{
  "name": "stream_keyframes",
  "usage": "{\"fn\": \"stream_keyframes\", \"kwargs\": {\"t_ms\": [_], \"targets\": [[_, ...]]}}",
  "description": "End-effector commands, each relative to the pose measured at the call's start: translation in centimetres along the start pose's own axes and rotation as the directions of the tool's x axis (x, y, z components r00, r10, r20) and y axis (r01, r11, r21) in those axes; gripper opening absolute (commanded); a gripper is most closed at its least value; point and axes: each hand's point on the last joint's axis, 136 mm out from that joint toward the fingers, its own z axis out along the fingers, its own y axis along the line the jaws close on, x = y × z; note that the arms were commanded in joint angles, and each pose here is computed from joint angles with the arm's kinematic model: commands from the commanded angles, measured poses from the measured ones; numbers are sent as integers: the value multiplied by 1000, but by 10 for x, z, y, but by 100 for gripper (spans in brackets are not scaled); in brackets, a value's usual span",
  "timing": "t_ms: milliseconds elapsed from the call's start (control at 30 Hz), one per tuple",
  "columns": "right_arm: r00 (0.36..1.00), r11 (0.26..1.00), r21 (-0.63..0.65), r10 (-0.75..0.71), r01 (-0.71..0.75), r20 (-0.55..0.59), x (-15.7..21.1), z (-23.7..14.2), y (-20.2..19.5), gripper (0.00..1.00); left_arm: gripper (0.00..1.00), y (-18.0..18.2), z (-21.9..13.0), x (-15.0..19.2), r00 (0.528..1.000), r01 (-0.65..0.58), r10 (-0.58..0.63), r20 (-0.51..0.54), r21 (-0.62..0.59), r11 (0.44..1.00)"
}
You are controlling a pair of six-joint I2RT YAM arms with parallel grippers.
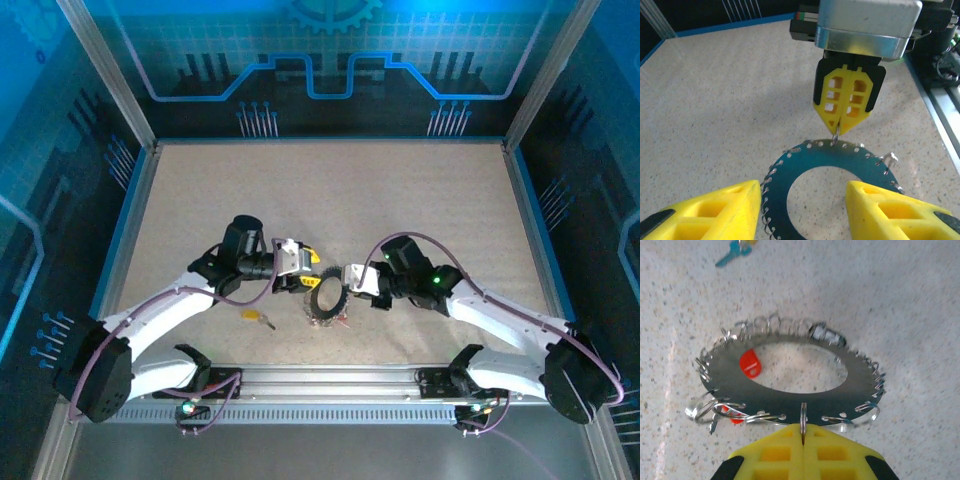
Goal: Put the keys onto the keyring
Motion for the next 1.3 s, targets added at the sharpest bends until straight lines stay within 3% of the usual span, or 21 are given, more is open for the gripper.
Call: {"fn": "stream_keyframes", "kwargs": {"t_ms": [0, 367, 633, 1167, 1200, 1267], "targets": [[992, 1000, -2, -21, 22, 126, -40, -15, -6, 0, 48, -7, 2, -31, 996, -42, 38, 83, 50, 998], [975, 1000, -4, -8, 9, 223, -86, -35, -23, 0, 48, -7, 13, -33, 996, -18, 19, 91, -10, 1000], [976, 1000, -29, -2, 9, 218, -86, -33, -20, 0, 43, 5, 11, -39, 993, -17, 27, 114, -92, 996], [962, 1000, -7, -20, 23, 272, -108, -41, -30, 0, 29, -2, 20, -37, 996, -39, 42, 84, -38, 999], [961, 1000, -9, -25, 28, 276, -109, -42, -29, 0, 27, -1, 20, -38, 995, -42, 45, 85, -36, 998], [958, 999, -21, -30, 38, 287, -110, -42, -27, 0, 8, 0, 20, -40, 996, -40, 43, 80, -30, 999]]}}
